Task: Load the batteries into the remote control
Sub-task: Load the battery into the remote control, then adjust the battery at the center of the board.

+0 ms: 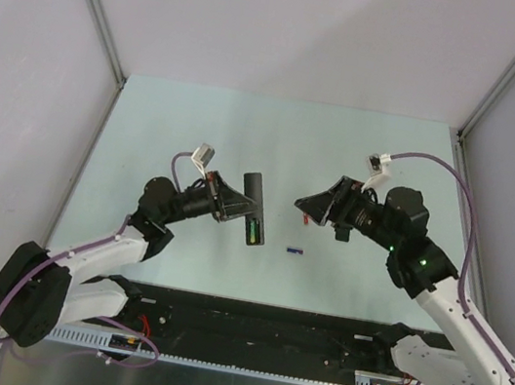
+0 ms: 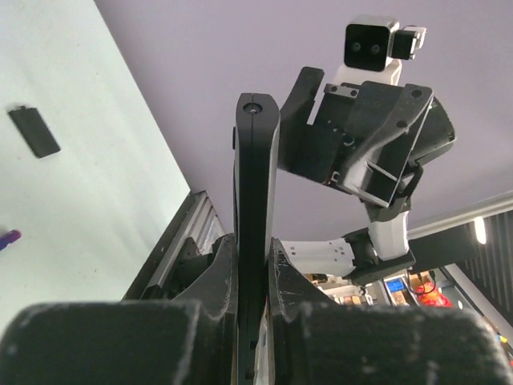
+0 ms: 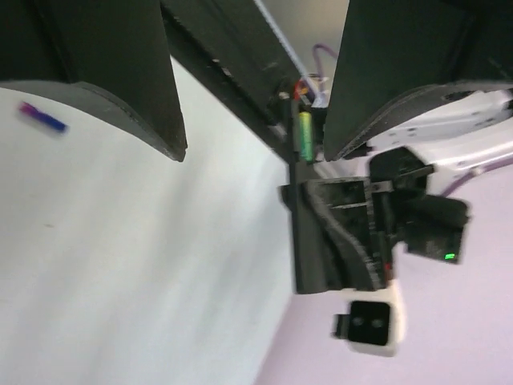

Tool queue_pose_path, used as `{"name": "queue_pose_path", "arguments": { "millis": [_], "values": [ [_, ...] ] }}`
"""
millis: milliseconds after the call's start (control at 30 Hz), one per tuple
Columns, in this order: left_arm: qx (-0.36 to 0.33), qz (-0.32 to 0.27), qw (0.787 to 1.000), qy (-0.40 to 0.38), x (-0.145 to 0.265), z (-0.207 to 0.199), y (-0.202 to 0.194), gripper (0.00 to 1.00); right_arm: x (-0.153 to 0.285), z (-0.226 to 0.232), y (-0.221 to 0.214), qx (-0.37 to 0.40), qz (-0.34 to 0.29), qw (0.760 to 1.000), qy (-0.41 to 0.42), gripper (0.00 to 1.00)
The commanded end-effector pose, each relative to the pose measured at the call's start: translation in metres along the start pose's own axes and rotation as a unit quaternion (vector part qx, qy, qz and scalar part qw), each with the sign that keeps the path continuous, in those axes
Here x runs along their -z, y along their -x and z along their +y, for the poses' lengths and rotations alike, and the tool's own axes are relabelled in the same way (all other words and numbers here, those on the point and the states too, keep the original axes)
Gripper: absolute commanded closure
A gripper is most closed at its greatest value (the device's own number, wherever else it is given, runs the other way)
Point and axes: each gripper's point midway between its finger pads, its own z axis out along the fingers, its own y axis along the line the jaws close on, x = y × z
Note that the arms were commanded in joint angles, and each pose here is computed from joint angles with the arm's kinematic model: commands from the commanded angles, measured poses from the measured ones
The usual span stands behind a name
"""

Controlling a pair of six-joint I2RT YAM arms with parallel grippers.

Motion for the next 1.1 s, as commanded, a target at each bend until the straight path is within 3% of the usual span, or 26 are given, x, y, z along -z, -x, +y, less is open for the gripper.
{"name": "queue_pose_path", "arguments": {
  "millis": [0,200,400,533,600,733,1067],
  "values": [
    [-0.026,-0.01,1.0,-0.001,0.008,0.005,-0.001,1.0,0.004,-0.077,-0.015,0.036,0.024,0.985,-0.168,0.28],
    [-0.047,-0.013,0.999,0.024,0.025,0.017,-0.01,1.0,-0.003,-0.165,-0.036,0.091,0.063,0.933,-0.342,0.36],
    [-0.082,-0.024,0.994,0.072,0.043,0.032,-0.011,1.0,-0.028,-0.204,-0.07,0.112,0.136,0.914,-0.366,0.51],
    [-0.088,-0.027,0.993,0.079,0.052,0.035,-0.013,1.0,-0.039,-0.197,-0.091,0.141,0.17,0.913,-0.343,0.55],
    [-0.09,-0.028,0.992,0.08,0.055,0.036,-0.014,1.0,-0.043,-0.19,-0.104,0.154,0.194,0.912,-0.328,0.54],
    [-0.089,-0.025,0.992,0.085,0.056,0.039,-0.015,1.0,-0.037,-0.199,-0.122,0.163,0.227,0.895,-0.347,0.39],
    [-0.092,-0.024,0.992,0.084,0.055,0.038,-0.014,1.0,-0.047,-0.212,-0.129,0.204,0.244,0.878,-0.358,0.4]
  ]
}}
